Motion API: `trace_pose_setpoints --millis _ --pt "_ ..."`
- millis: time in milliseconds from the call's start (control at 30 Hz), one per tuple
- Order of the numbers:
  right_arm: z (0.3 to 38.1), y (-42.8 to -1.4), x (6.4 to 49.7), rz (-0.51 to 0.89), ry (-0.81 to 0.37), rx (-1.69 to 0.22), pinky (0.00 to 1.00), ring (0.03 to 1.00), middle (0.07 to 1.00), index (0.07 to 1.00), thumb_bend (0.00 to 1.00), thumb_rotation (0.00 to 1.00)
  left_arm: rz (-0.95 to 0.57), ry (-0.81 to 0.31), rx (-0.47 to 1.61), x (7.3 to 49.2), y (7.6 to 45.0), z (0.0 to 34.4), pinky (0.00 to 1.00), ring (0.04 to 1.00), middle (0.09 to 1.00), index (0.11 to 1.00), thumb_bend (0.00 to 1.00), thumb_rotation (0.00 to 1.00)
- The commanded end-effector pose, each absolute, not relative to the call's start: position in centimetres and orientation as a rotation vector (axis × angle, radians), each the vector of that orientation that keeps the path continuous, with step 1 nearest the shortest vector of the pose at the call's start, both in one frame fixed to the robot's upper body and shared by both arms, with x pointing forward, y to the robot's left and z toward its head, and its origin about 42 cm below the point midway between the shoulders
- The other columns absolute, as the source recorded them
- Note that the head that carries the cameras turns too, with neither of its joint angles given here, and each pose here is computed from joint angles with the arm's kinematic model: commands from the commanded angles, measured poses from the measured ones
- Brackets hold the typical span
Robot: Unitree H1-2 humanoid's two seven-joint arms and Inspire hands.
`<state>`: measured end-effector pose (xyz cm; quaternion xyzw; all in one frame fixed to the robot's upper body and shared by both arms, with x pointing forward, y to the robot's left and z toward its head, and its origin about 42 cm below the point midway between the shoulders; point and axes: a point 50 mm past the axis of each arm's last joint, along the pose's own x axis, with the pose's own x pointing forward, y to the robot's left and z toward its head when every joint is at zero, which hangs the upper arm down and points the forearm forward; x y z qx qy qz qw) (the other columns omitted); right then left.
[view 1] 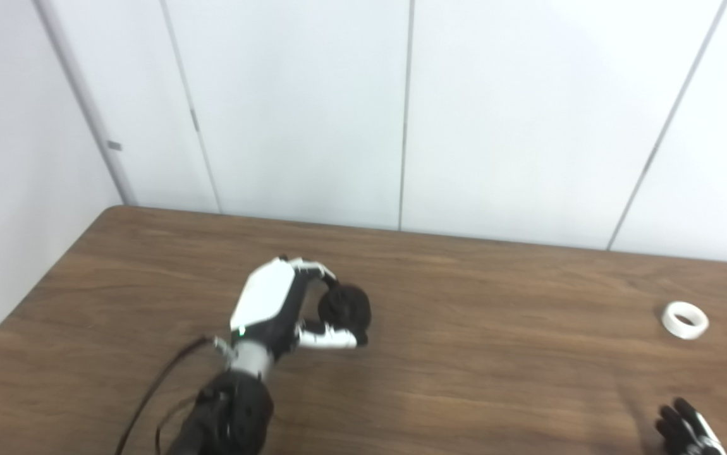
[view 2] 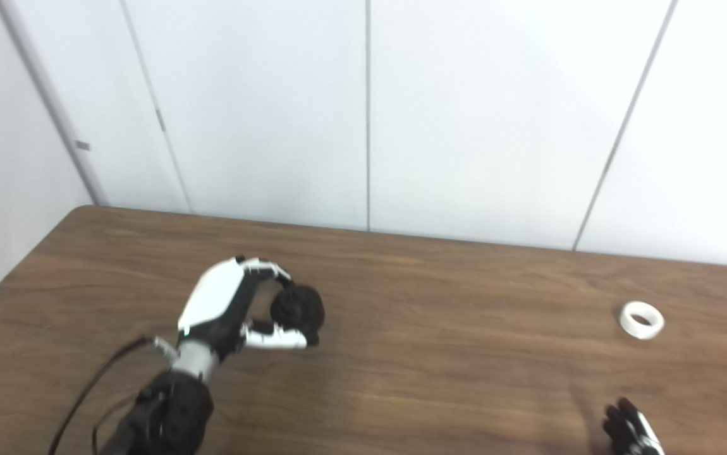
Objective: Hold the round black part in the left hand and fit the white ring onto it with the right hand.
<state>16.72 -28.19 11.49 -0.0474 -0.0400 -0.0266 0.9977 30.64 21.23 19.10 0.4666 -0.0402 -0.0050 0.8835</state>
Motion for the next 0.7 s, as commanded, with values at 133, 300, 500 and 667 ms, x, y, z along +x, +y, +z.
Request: trace_pose_setpoints --millis 133,300,500,667 --pt "11.8 -26.9 16.6 -0.061 -0.080 -0.106 0.91 0.913 0.911 0.918 0.63 1.00 -0.033 -0.220 0.976 28.6 19.6 20.2 1.00 0.896 0.780 0.483 0.52 0.05" --pt "12.1 -26.2 16.6 -0.062 -0.078 -0.104 0.93 0.915 0.911 0.917 0.64 0.99 -0.095 -0.235 1.004 26.3 18.2 19.0 1.00 0.895 0.782 0.483 0.52 0.06" --pt "12.5 -25.4 16.7 -0.050 -0.088 -0.104 0.92 0.905 0.911 0.925 0.61 1.00 -0.186 -0.235 1.030 24.9 16.8 17.3 1.00 0.911 0.790 0.484 0.52 0.06" --pt "12.9 -24.9 16.8 -0.051 -0.092 -0.091 0.90 0.911 0.913 0.928 0.58 1.00 -0.255 -0.229 1.028 24.0 15.6 15.8 1.00 0.937 0.802 0.483 0.52 0.06"
